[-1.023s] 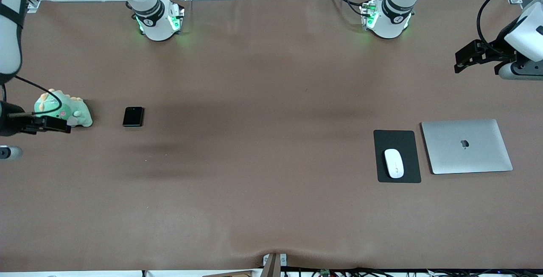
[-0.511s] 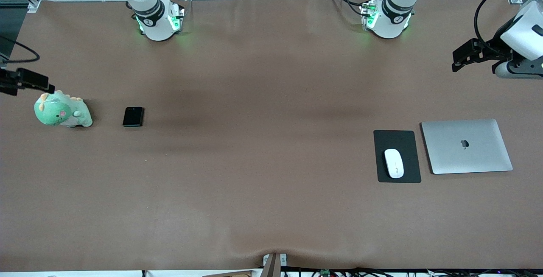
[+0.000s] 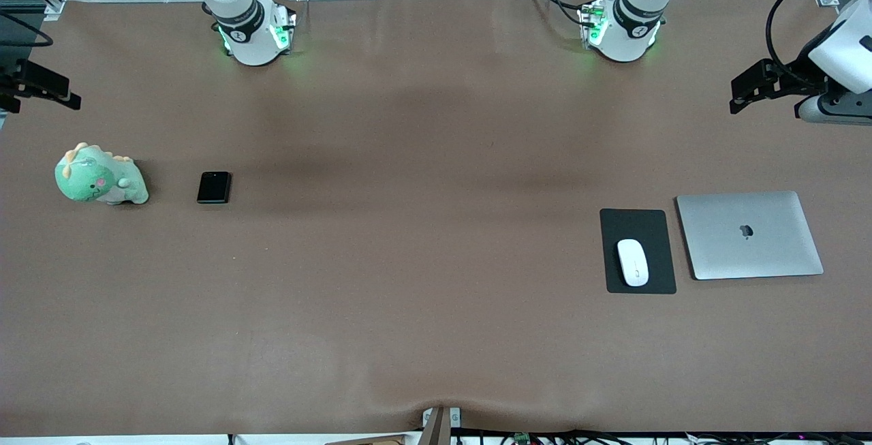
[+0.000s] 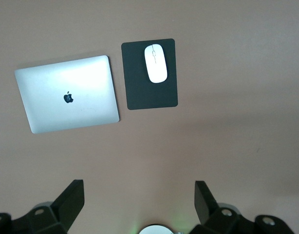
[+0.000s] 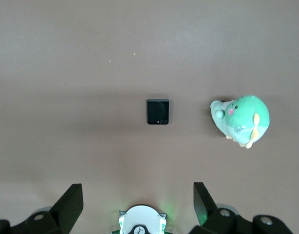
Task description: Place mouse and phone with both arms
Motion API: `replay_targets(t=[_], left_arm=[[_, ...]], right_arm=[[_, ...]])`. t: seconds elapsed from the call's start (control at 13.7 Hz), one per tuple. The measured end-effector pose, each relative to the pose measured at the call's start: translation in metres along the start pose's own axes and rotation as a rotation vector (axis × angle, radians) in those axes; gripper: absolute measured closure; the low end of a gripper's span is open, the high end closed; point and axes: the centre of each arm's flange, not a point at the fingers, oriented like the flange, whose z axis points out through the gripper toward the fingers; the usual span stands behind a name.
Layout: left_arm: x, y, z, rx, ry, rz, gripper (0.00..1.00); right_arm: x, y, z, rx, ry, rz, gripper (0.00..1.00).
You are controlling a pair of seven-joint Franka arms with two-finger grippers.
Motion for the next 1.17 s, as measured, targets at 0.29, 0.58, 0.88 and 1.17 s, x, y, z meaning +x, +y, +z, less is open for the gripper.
replay_targets(t=[0.29, 0.58, 0.88, 1.17], left_arm=[[-0.002, -0.007, -0.003, 0.0, 0.006, 0.004, 0.0], [-0.002, -0.007, -0.003, 0.0, 0.006, 0.004, 0.0], [-0.002, -0.007, -0.003, 0.0, 0.006, 0.004, 0.0], [-0.002, -0.007, -0.003, 0.0, 0.005, 0.005, 0.0]], right_arm=[[-0.019, -0.002, 0.001, 0.005, 0.004, -0.004, 0.0], [-0.017, -0.004, 0.006, 0.005, 0.003, -0.008, 0.0], [-0.016, -0.008, 0.006, 0.002, 0.009, -0.016, 0.0], [-0.015, -0.008, 0.005, 0.001, 0.017, -0.016, 0.0]])
